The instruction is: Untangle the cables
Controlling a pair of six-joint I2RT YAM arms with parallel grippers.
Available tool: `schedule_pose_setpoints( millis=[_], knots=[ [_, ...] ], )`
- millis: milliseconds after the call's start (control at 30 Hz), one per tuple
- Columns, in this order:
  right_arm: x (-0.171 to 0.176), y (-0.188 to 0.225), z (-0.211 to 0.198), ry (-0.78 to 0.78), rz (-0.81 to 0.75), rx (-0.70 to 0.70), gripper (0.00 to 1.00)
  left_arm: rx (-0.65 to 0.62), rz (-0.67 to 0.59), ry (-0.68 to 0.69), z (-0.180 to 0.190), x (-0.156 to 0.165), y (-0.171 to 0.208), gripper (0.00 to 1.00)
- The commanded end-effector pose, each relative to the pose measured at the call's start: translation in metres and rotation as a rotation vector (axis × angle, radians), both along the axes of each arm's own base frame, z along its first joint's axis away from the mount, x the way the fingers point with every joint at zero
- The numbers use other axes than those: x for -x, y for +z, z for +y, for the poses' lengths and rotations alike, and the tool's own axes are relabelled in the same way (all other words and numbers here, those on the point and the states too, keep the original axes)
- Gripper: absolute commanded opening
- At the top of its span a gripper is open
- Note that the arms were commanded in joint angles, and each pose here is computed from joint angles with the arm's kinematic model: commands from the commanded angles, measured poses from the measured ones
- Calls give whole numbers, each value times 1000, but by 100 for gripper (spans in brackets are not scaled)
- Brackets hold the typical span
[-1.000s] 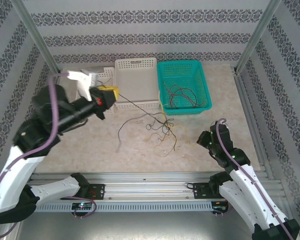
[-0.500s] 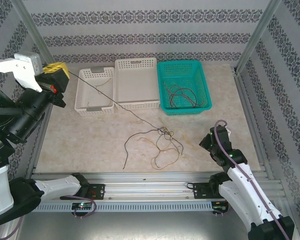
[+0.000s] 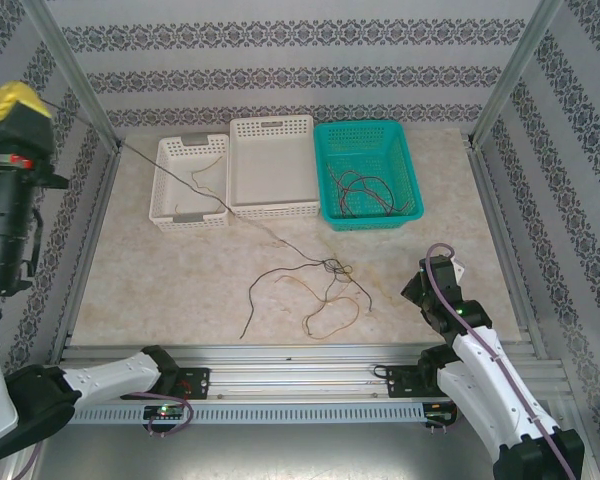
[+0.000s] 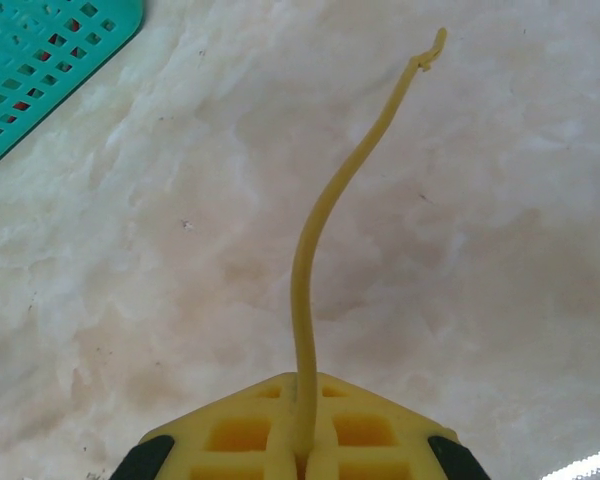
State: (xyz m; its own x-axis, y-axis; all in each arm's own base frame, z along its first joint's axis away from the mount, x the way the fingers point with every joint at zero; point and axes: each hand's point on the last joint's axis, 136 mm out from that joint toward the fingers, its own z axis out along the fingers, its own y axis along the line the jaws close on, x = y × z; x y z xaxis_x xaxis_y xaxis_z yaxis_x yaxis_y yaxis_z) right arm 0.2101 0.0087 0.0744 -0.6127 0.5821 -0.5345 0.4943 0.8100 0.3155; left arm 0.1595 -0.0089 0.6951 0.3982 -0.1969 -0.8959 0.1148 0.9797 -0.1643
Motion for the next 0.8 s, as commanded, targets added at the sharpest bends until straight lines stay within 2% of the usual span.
schedule_pose_setpoints(
  millis=[0, 167, 333, 400, 500, 533, 600, 633, 667, 767],
  knots=[
    [-1, 0, -8, -20, 6, 43, 0, 3, -109, 71, 13, 11, 28, 0],
    [-2, 2, -8, -21, -2, 48, 0, -104, -90, 107, -3, -5, 22, 0],
    [-3, 3, -5, -4, -8, 55, 0, -31, -198, 60, 3, 14, 48, 0],
    [-9, 4, 7, 63, -31, 39, 0, -27, -214, 23, 0, 17, 54, 0],
    [-16, 18, 34, 217, -72, 38, 0, -38, -135, -47, -23, -3, 34, 0],
    [-18, 26, 43, 270, -100, 47, 9, -43, -97, -68, -33, -13, 24, 0],
    [-21, 48, 63, 380, -185, 36, 42, -51, -32, -112, -51, -29, 7, 0],
    [-22, 60, 71, 416, -226, 28, 53, -52, -4, -143, -60, -34, -1, 0],
    [-23, 71, 80, 454, -264, 24, 61, -48, 22, -171, -68, -40, -9, 0],
    [-29, 88, 108, 562, -353, -6, 71, -36, 76, -239, -88, -52, -25, 0]
  ],
)
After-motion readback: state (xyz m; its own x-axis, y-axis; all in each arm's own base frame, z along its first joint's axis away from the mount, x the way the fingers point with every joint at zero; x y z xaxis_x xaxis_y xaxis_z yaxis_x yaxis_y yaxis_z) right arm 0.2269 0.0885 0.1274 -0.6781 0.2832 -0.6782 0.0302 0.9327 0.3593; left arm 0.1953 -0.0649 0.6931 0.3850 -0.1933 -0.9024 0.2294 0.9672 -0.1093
